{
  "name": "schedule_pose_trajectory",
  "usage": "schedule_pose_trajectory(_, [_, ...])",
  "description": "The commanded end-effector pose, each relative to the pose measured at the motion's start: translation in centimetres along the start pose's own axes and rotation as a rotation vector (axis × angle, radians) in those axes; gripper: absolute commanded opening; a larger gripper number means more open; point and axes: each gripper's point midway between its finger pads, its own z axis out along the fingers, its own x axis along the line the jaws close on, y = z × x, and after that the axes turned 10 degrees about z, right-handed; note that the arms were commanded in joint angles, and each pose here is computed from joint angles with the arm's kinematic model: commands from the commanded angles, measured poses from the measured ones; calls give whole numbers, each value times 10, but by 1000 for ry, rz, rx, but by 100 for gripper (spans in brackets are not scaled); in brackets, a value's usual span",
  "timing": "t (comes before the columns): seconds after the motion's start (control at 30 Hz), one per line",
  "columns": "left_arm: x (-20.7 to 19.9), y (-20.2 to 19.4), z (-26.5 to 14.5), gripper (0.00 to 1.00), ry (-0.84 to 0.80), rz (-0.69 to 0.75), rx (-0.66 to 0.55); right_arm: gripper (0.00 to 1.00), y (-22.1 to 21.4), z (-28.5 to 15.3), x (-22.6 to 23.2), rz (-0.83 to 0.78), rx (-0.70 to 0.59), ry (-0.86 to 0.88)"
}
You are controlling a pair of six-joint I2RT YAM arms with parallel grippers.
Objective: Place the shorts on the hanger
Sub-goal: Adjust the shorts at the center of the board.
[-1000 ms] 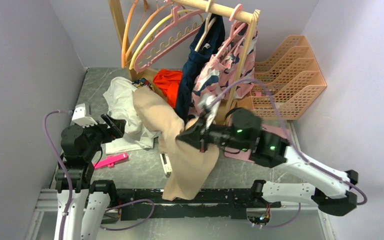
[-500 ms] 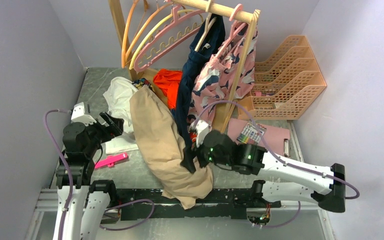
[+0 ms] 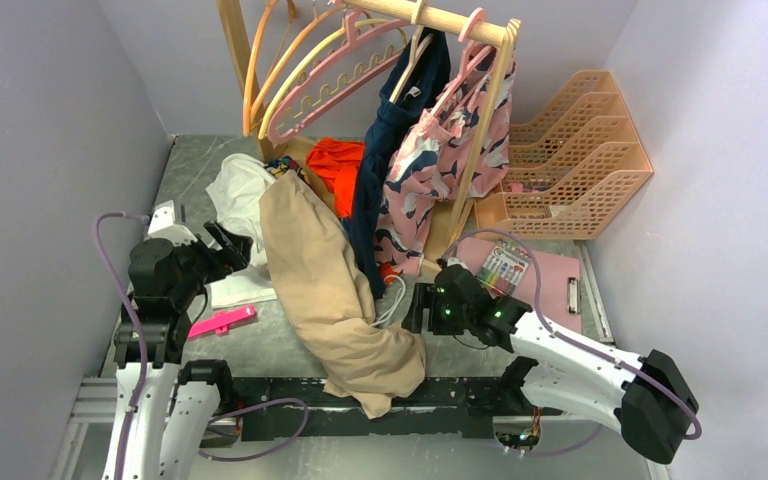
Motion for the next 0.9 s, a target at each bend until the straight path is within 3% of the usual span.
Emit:
schedule_pose_trajectory(0.0, [-8, 4, 2, 90, -47, 18, -13, 74, -12, 6, 9, 82, 46, 67])
schedule_pose_trajectory(0.3, [-10, 5, 1, 90, -53, 18, -17, 41, -30, 13, -7, 73, 94, 55])
schedule_pose_trajectory(0.53, [-10, 5, 0, 90, -53, 18, -19, 0, 4, -3, 16, -18, -20, 98])
schedule_pose_trajectory(0.7, [-9, 6, -1, 89, -47, 17, -23, 0, 80, -67, 80, -179, -279, 233])
schedule_pose_trajectory(0.87, [-7, 7, -2, 89, -36, 13, -34, 0, 134, -201, 189, -416, -561, 656])
